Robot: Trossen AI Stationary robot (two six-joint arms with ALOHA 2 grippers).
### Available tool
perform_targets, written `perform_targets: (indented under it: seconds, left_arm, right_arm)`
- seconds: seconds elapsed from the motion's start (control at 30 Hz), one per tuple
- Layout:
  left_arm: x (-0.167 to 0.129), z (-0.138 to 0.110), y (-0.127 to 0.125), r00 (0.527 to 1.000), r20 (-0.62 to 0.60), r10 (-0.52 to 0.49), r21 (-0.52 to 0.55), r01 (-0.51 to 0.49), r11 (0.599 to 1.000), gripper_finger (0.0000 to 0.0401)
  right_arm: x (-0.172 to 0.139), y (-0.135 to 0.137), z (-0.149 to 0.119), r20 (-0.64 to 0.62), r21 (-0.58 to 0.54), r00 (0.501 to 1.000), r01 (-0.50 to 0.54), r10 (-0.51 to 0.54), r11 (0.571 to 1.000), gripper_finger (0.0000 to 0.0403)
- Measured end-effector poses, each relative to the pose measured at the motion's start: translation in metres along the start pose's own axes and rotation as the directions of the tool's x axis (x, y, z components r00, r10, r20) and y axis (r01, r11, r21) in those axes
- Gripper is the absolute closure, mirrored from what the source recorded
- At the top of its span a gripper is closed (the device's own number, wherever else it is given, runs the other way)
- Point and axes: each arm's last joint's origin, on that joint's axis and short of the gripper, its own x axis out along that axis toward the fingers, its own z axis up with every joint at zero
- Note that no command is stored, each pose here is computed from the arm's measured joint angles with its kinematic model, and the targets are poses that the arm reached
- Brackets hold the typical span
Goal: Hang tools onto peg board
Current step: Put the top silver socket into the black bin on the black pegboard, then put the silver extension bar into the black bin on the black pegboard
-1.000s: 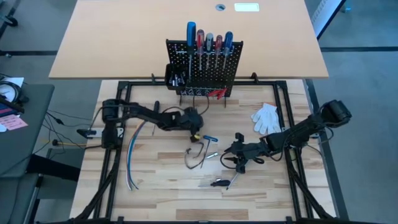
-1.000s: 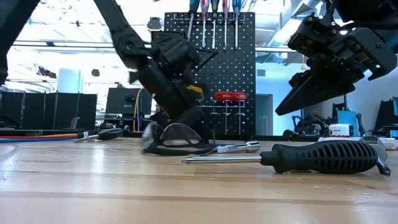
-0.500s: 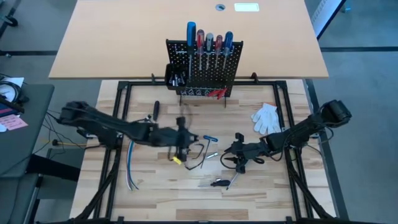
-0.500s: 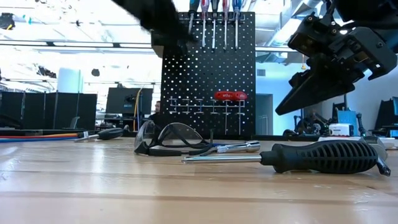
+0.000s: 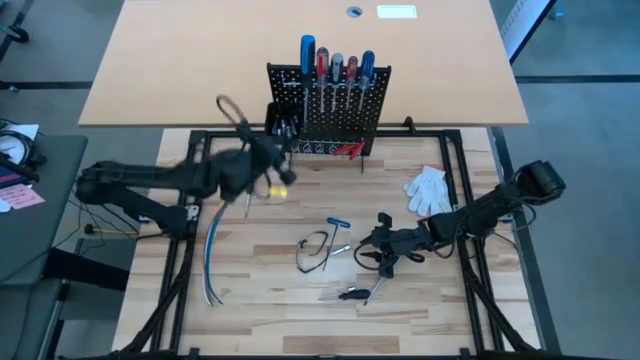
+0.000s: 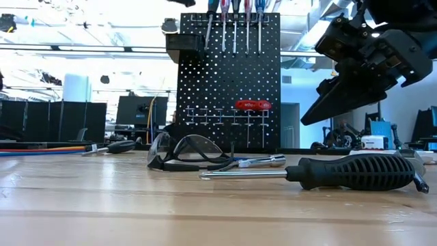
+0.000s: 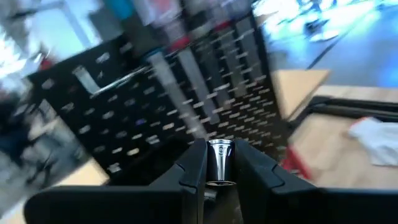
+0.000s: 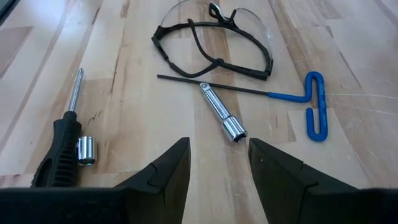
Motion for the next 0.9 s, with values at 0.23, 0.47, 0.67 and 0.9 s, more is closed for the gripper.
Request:
perform_targets:
  seconds: [0.23,0.47,0.67,0.9]
  left_arm:
    - [0.028,0.002,0.034,0.987,-0.156,0.035,-0.088,-0.049,0.995,0.0347]
    - [0.040,-0.004,0.040,0.983,-0.180,-0.037,-0.139,0.012,0.990,0.0325]
    - [0.054,-0.018,0.032,0.967,-0.255,-0.025,-0.084,0.003,0.996,0.0321]
    - [0.058,-0.019,0.032,0.966,-0.256,-0.017,-0.073,-0.001,0.997,0.0289]
  right_arm:
    - [0.000,0.000,-0.001,-0.009,-0.003,1.000,0.002,-0.002,1.000,0.0232]
    - [0.000,0.000,-0.001,-0.008,-0.004,1.000,0.001,-0.001,1.000,0.0232]
    - [0.000,0.000,-0.001,-0.007,-0.003,1.000,0.000,0.000,1.000,0.0232]
    - [0.000,0.000,-0.001,-0.007,-0.003,1.000,0.000,0.000,1.000,0.0232]
